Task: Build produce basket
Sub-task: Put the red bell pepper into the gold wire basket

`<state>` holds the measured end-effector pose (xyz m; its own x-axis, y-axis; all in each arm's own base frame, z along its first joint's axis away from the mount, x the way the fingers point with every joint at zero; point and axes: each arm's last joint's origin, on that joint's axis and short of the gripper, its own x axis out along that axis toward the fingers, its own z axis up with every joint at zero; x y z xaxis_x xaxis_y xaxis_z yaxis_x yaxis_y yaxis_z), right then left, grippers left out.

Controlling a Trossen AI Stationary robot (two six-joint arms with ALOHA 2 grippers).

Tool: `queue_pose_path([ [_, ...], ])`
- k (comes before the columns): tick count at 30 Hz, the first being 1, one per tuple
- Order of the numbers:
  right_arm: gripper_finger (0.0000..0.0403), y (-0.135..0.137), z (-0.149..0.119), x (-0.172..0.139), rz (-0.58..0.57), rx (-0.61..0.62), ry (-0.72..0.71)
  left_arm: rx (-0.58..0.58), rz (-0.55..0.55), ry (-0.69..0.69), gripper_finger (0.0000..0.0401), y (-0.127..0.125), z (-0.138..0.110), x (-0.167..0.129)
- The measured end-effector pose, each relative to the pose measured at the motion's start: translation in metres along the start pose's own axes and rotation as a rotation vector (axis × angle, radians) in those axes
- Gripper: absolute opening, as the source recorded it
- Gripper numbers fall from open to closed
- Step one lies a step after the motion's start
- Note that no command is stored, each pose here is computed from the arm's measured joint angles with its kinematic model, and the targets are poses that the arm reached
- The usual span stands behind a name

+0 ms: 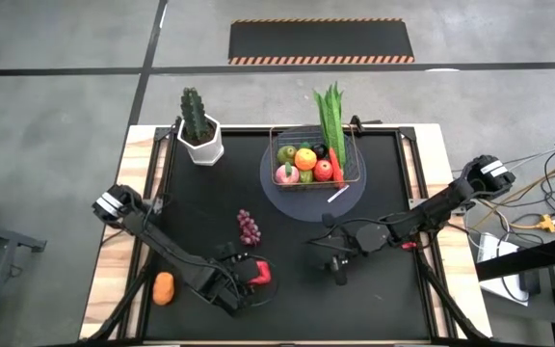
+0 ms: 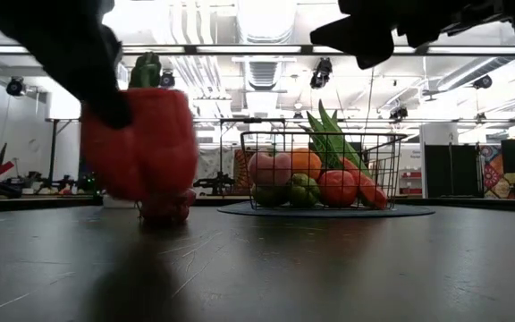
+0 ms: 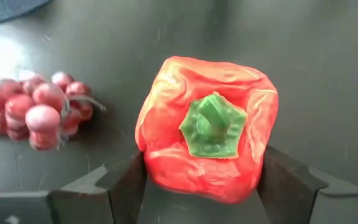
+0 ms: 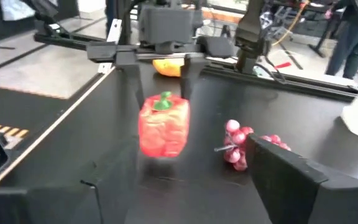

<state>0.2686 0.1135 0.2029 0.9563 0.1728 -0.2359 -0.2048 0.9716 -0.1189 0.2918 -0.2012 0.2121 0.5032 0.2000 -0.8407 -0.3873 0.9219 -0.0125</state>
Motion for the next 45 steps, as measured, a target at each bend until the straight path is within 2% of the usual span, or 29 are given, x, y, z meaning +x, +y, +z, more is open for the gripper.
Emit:
queue_pose_path([
  [6,0.0309,0.003,0.004,0.000,0.021,0.003,-0.012,-0.035,0.021,-0.038,0.0236,0.004,0.013,0.001],
  [10,0.0308,0.005,0.009,0.001,0.043,-0.005,-0.030,-0.028,0.027,-0.052,0.0236,0.009,0.024,0.005],
  [17,0.0302,0.006,0.011,0.008,0.044,-0.040,-0.048,0.022,-0.024,-0.119,0.0235,0.013,0.045,0.012],
  [27,0.0302,0.009,0.001,0.052,-0.024,-0.117,0.105,0.034,-0.025,-0.127,0.0235,0.018,0.054,0.016],
  [33,0.0302,0.002,-0.001,0.062,-0.054,-0.131,0.239,0.036,-0.027,-0.124,0.0235,0.019,0.054,0.016],
  [45,0.0295,0.001,-0.001,0.076,0.022,-0.114,0.252,0.130,-0.063,-0.175,0.0235,0.015,0.060,0.016],
])
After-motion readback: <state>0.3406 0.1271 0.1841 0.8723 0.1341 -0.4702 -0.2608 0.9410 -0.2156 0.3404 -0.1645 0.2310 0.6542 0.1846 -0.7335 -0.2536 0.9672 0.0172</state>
